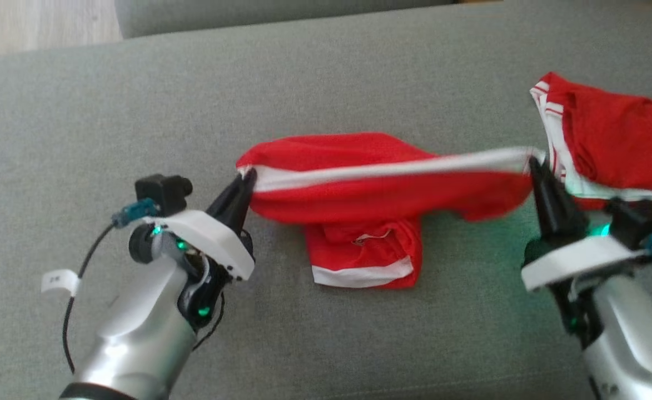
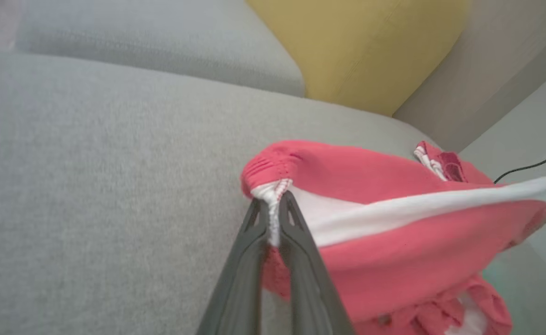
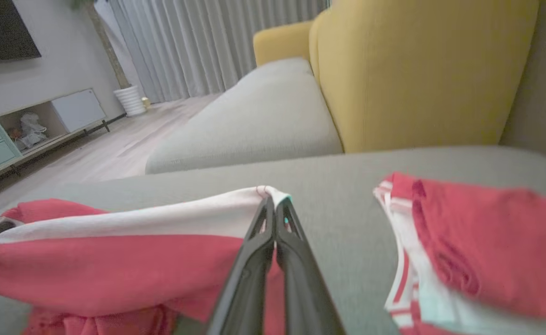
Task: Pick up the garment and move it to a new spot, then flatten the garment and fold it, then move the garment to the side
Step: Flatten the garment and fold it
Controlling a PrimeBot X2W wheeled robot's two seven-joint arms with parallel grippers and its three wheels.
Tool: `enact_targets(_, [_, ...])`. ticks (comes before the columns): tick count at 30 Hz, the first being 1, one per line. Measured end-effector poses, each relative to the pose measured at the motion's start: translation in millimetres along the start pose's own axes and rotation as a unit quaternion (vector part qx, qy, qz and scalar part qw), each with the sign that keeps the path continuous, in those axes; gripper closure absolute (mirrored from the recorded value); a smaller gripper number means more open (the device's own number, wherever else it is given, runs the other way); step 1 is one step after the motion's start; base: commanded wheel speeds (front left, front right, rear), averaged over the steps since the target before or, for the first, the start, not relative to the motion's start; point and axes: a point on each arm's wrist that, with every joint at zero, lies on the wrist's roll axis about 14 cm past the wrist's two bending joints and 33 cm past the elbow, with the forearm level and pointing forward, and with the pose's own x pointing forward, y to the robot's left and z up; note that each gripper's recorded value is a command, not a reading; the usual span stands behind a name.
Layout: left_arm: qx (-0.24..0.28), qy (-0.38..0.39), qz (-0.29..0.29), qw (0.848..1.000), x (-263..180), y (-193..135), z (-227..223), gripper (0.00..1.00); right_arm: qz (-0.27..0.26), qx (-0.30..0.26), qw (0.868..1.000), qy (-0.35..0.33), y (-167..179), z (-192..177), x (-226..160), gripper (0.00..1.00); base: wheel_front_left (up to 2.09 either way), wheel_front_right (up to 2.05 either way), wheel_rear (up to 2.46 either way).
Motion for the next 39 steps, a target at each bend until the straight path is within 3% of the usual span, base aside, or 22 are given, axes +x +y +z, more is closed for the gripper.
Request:
enact_targets(5, [0.015, -0.078, -0.025, 0.997, 3.9, -23.7, 60.4, 1.00, 0.007, -0.087, 0.990, -0.111, -1.3, 78.2, 7.7, 1.00, 0.00, 0.00, 0.00])
enact_targets(12, [0.063, -0.203, -0.058, 0.975, -14.9, -64.8, 172.4, 1.00, 0.016, -0.178, 0.954, -0.240, 12.7, 177.2, -4.0, 1.00, 0.00, 0.00, 0.00])
enact_targets(20, [0.098, -0.270, -0.080, 0.954, -64.6, -105.5, 231.5, 1.00, 0.003, -0.206, 0.923, -0.326, 24.8, 251.8, -39.0, 1.00, 0.00, 0.00, 0.00])
enact_targets(32, [0.108, -0.232, -0.067, 0.964, -84.9, -97.6, 214.4, 1.00, -0.010, -0.199, 0.934, -0.298, 24.3, 234.3, -49.8, 1.00, 0.00, 0.00, 0.00])
enact_targets(39, [0.123, -0.183, -0.055, 0.974, -44.8, -73.1, 212.0, 1.00, 0.025, -0.216, 0.942, -0.255, 29.5, 226.2, -1.5, 1.00, 0.00, 0.00, 0.00])
